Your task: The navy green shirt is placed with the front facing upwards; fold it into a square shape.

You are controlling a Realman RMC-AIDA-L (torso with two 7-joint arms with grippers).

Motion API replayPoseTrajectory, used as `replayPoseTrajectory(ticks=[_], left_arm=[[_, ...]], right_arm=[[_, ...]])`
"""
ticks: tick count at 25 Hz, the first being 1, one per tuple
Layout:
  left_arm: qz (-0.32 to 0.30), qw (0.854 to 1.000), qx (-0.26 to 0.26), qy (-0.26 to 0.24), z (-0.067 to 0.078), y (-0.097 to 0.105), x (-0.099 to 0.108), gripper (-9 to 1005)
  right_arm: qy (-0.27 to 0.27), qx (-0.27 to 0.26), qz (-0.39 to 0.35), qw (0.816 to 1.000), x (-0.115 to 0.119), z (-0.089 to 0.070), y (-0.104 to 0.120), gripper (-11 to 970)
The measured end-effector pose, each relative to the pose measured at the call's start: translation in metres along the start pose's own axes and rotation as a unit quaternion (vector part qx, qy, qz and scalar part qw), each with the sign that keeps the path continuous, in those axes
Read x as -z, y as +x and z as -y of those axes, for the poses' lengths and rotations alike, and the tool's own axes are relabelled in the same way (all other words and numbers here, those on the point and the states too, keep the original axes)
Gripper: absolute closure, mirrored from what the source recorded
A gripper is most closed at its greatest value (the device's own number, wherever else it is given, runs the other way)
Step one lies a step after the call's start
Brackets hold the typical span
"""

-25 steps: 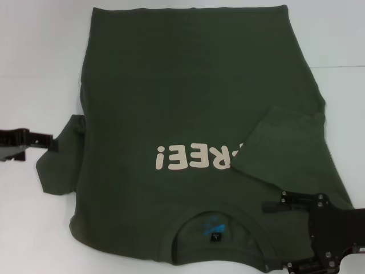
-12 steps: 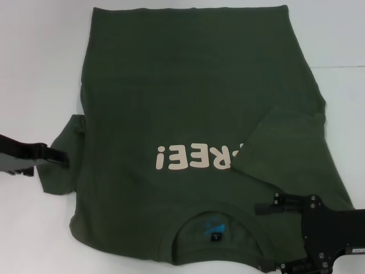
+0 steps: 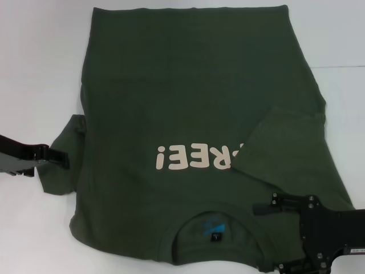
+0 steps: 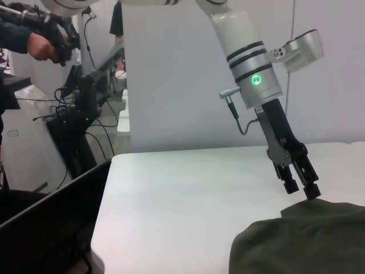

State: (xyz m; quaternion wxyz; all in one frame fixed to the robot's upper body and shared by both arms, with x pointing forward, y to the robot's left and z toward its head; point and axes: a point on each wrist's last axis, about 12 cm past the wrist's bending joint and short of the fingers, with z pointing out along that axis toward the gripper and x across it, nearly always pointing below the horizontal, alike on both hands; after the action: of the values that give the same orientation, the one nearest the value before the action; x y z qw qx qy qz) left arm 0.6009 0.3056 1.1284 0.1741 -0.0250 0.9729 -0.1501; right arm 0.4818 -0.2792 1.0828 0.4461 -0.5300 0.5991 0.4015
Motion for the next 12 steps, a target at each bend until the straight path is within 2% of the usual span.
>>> replayPoseTrajectory(ticks=[12], left_arm=[[0.0,1.0,0.005,-0.005,-0.002,0.002,-0.012,122]], right_arm=[[0.001,0.0,0.001,1.0,-0.001,0.002,-0.001,31]])
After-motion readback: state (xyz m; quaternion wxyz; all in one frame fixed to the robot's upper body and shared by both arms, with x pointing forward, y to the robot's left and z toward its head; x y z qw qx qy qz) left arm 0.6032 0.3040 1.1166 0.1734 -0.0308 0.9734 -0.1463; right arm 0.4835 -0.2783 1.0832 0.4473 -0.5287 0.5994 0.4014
